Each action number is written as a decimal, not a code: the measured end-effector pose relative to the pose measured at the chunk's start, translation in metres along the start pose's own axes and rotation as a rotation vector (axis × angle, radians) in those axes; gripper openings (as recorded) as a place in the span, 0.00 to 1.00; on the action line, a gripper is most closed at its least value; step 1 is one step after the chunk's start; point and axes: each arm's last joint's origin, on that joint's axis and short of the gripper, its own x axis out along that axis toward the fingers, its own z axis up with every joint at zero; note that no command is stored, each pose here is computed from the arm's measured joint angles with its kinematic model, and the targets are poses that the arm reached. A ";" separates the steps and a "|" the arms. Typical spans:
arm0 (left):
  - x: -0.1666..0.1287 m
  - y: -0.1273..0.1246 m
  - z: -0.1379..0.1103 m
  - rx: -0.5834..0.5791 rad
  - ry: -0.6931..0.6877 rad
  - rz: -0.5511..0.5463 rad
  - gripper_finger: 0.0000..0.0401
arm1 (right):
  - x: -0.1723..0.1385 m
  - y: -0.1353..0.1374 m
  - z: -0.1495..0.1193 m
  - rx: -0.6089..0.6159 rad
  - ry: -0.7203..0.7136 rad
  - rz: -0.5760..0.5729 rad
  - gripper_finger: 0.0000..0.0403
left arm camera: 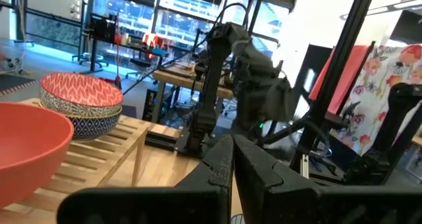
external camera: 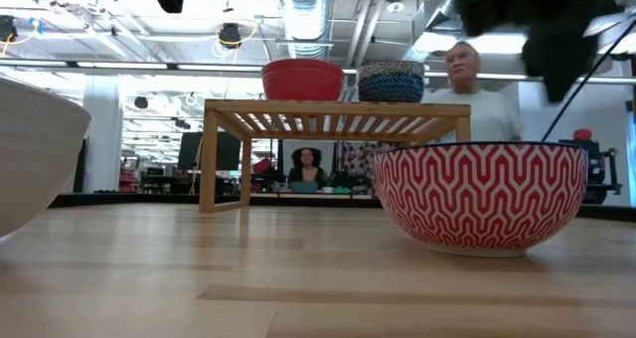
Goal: Place and stack bowls onto a shelf
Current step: Stack the small blue bowl on top of the other small red bowl on the shelf
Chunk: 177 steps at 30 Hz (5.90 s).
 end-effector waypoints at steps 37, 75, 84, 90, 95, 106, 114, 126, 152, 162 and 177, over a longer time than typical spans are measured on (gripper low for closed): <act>0.000 0.000 0.002 0.005 -0.021 0.023 0.00 | 0.083 0.004 0.007 0.245 -0.013 0.050 0.43; 0.000 0.003 0.002 0.068 -0.038 0.099 0.00 | -0.084 -0.052 0.013 0.019 -0.337 0.249 0.09; 0.000 0.002 0.003 0.047 -0.046 0.099 0.00 | -0.123 -0.036 0.041 -0.021 -0.463 0.272 0.09; 0.000 0.002 0.004 0.039 -0.052 0.090 0.00 | -0.148 -0.024 0.065 -0.097 -0.530 0.243 0.09; 0.000 0.002 0.004 0.034 -0.053 0.083 0.00 | -0.163 -0.019 0.079 -0.142 -0.579 0.232 0.09; 0.000 0.002 0.003 0.035 -0.049 0.079 0.00 | -0.171 -0.027 0.071 -0.141 -0.567 0.173 0.09; 0.000 0.002 0.003 0.035 -0.048 0.079 0.00 | -0.175 -0.026 0.050 -0.163 -0.579 0.066 0.09; 0.000 0.002 0.003 0.027 -0.049 0.079 0.00 | -0.195 -0.045 0.038 -0.099 -0.615 0.003 0.09; 0.000 0.002 0.003 0.032 -0.048 0.079 0.00 | -0.241 -0.148 0.166 0.258 -0.419 -0.285 0.09; 0.000 0.002 0.003 0.032 -0.048 0.079 0.00 | -0.235 -0.151 0.177 0.233 -0.419 -0.235 0.09; 0.000 0.002 0.003 0.036 -0.047 0.079 0.00 | -0.218 -0.159 0.191 0.261 -0.355 -0.253 0.09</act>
